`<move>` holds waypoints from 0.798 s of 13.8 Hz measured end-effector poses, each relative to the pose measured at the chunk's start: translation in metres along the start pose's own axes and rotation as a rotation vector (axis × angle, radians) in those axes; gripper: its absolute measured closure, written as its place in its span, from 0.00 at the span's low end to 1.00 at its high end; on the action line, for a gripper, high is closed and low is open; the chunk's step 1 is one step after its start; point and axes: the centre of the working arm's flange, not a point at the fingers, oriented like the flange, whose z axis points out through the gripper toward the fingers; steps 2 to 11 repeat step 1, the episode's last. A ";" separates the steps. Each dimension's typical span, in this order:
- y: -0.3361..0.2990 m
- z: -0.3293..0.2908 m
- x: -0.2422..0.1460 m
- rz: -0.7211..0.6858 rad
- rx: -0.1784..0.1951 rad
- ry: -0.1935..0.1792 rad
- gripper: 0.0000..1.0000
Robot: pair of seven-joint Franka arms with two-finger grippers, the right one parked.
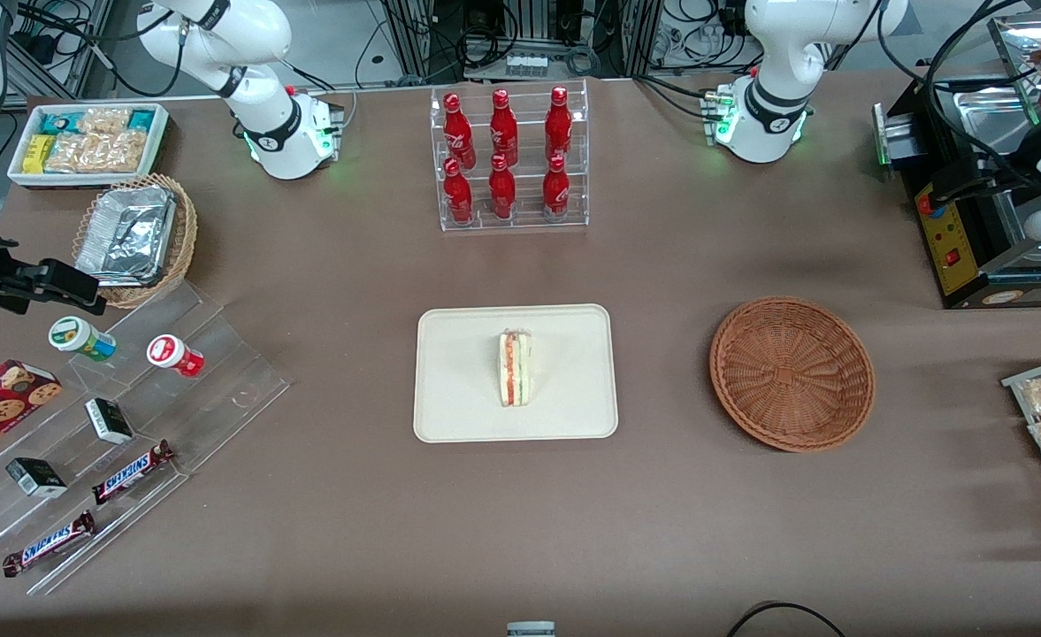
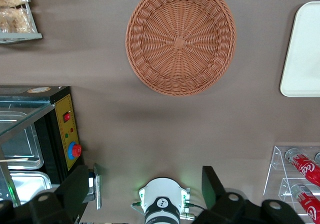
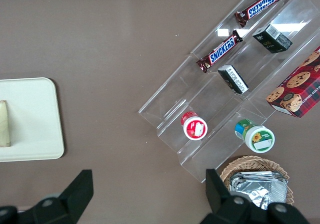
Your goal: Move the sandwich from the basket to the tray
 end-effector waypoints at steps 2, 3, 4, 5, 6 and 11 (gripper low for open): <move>0.001 0.000 0.000 0.001 0.000 0.002 0.00; 0.001 0.000 0.000 0.001 0.000 0.002 0.00; 0.001 0.000 0.000 0.001 0.000 0.002 0.00; 0.001 0.000 0.000 0.001 0.000 0.002 0.00; 0.001 0.000 0.000 0.001 0.000 0.002 0.00; 0.001 0.000 0.000 0.001 0.000 0.002 0.00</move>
